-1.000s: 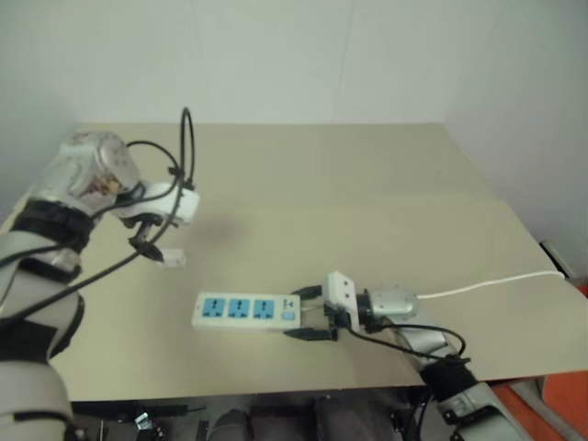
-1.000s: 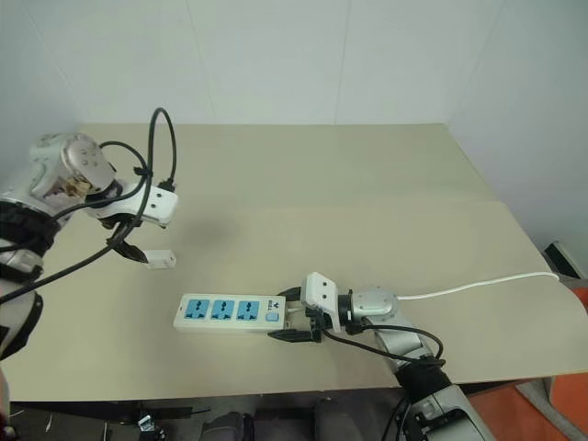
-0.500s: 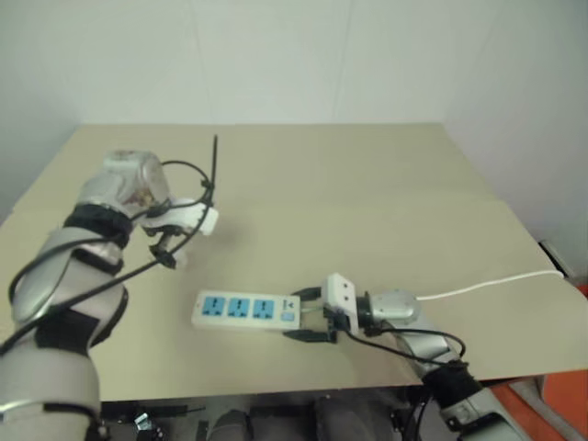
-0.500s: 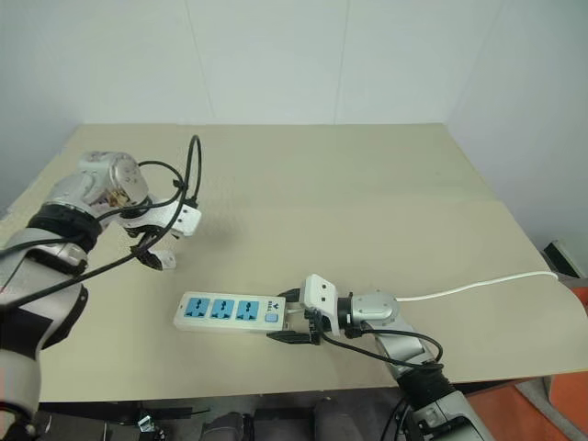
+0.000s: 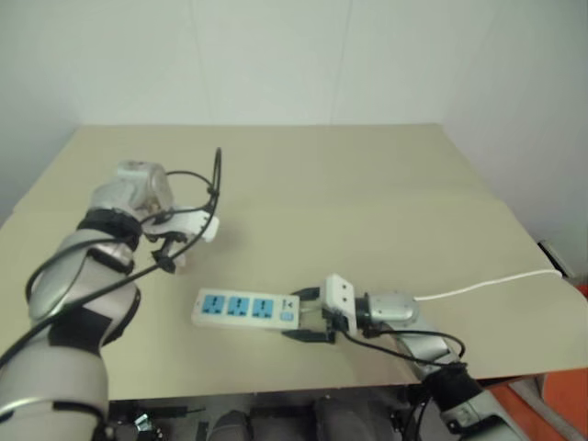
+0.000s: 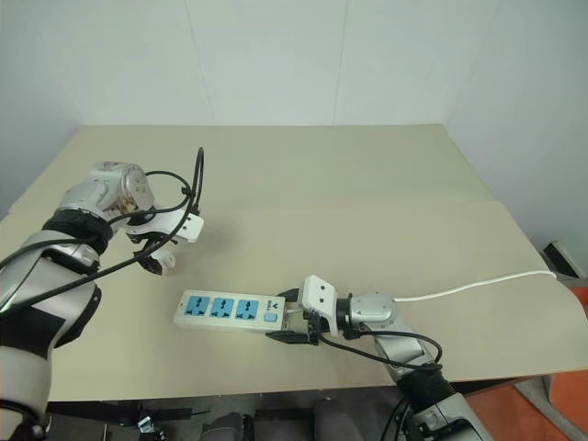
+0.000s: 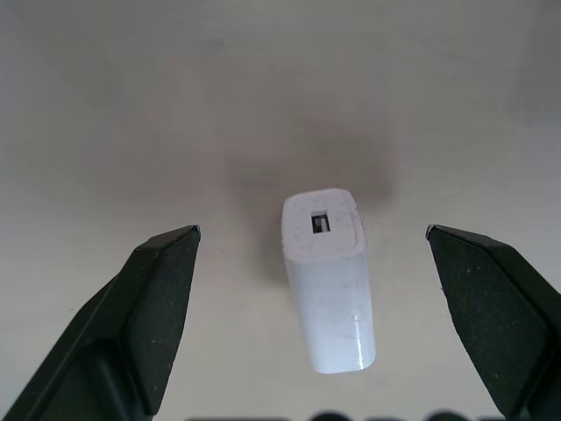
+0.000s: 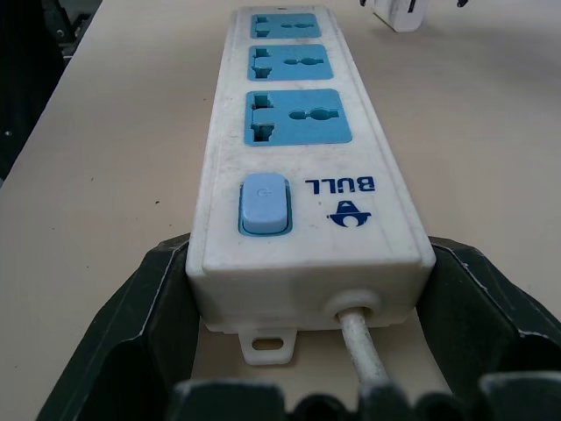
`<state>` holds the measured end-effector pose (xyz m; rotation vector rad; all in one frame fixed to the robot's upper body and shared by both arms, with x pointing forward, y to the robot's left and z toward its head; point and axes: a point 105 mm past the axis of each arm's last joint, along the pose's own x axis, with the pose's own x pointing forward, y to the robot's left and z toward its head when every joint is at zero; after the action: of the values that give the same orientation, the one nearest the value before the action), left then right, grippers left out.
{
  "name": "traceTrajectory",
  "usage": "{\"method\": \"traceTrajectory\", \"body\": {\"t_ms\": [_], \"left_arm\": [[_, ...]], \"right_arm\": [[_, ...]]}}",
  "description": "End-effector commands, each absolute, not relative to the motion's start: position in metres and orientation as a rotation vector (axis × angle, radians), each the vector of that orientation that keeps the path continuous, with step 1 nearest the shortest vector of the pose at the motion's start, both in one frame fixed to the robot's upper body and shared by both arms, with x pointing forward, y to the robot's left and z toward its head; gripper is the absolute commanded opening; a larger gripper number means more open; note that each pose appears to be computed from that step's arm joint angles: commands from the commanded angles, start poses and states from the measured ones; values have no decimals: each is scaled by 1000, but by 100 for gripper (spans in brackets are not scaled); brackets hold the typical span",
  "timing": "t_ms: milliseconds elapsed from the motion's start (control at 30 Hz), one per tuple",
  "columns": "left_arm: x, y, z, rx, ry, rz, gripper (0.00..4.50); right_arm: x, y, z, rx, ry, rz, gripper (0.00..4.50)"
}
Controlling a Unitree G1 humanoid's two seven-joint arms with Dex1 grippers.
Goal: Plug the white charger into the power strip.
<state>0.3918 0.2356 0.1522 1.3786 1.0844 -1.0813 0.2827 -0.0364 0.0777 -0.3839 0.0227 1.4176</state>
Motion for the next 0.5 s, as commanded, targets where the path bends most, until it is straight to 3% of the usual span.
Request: {"method": "traceTrajectory", "body": {"t_ms": [33,300,433,500], "left_arm": [[397,234,165,1393,1048,-1046,450],[396,237,158,1429,1072,-1055,450],[399,236,156,1432,1054,-1045,364],[399,235,156,1434,1051,-1049,293]], "right_arm": [[277,-34,67,-394,68,1433,340],[279,-32,67,-400,69,1428,340],[282,-34,63,-415,79,1411,340],[281,-34,63,-411,81,1411,340]]}}
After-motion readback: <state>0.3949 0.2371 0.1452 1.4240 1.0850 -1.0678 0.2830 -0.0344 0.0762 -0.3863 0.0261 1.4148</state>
